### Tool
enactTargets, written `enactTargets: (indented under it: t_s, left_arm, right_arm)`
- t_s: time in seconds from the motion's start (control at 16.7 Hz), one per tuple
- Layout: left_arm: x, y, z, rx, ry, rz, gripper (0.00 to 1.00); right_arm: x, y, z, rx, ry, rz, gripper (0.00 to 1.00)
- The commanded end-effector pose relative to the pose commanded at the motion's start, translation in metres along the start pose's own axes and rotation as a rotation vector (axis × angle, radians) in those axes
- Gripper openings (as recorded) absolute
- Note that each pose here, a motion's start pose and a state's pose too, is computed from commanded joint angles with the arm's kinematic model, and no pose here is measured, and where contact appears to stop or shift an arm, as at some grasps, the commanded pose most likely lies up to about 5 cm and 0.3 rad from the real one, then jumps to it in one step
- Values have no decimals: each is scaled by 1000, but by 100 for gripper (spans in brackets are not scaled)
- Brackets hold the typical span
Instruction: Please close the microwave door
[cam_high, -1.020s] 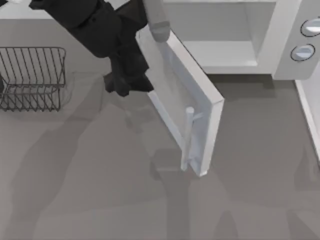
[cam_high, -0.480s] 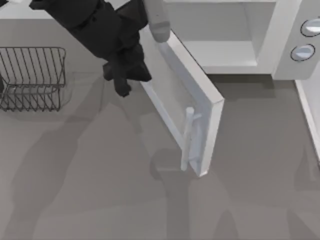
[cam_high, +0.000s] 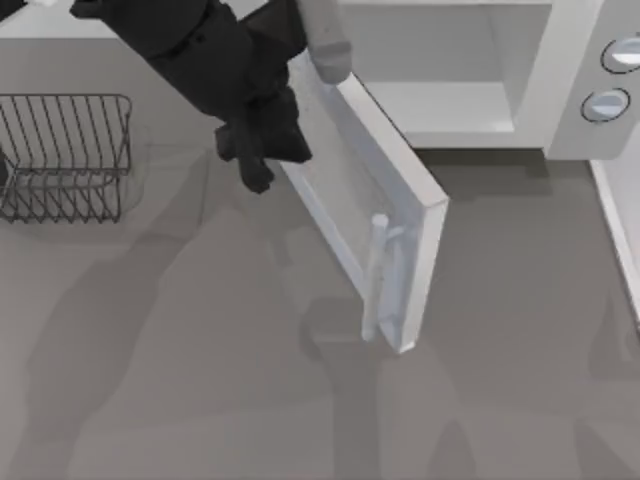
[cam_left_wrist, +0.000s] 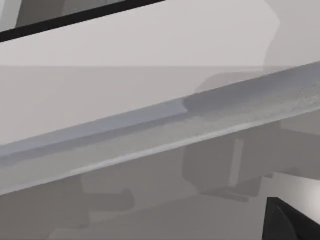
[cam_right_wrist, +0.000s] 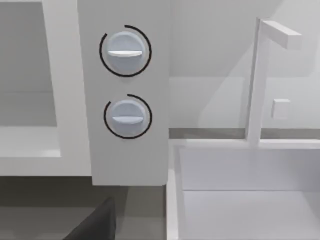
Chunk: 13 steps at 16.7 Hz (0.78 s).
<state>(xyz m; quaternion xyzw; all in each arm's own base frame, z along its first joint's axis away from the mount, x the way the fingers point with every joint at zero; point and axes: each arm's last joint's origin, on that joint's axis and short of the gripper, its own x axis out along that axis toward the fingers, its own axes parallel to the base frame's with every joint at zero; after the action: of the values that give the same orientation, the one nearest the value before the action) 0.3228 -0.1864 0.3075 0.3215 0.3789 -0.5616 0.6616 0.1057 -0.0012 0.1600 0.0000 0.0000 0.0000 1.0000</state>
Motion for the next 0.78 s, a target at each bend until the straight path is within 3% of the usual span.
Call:
enactTargets:
  t_s: [0.78]
  left_arm:
    - [14, -5, 24, -4, 0, 1, 0]
  right_arm:
    - [0, 0, 0, 0, 0, 0, 100]
